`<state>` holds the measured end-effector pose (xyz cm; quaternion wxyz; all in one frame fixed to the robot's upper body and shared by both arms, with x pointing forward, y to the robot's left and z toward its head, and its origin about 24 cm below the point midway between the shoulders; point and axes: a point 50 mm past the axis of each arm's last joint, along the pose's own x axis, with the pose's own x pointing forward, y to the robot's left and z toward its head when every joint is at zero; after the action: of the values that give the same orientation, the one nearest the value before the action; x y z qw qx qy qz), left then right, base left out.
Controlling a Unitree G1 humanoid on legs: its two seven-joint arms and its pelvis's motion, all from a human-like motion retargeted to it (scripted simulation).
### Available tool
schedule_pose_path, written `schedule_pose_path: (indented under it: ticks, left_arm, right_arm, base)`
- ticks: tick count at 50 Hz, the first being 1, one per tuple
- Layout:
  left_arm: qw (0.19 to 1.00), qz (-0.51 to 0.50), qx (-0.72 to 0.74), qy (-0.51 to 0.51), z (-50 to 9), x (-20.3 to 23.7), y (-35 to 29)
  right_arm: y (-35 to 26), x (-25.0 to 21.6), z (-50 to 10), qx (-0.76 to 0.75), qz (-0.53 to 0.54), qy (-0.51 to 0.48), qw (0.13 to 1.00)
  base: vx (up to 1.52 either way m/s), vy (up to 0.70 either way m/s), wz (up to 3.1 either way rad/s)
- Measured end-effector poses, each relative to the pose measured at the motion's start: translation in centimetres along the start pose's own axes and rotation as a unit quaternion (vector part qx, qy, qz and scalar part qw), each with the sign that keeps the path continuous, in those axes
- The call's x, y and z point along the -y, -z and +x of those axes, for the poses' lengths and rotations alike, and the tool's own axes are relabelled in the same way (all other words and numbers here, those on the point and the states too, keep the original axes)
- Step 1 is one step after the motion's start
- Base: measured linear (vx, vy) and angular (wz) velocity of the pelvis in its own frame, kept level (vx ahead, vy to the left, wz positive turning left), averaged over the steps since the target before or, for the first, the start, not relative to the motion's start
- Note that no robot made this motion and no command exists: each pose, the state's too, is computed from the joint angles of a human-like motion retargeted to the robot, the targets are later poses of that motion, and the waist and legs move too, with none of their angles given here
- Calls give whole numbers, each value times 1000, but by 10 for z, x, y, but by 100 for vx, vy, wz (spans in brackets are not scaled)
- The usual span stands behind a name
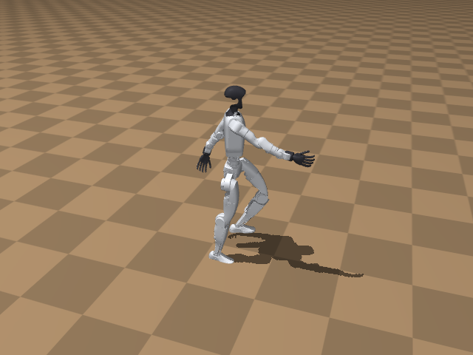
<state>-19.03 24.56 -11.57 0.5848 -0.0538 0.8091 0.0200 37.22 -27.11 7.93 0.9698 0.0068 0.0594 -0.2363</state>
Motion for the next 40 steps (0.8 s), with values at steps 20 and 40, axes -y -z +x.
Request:
schedule_pose_path:
  ticks: [20, 40]
  left_arm:
    - [823, 78, 562, -28, -161, 85, -411]
    - [470, 158, 868, 5, -445, 207, -466]
  right_arm:
    - [276, 109, -248, -518, -222, -107, 819]
    - [300, 141, -418, -699, -139, -73, 698]
  base:
    - [52, 16, 120]
    - [37, -11, 200]
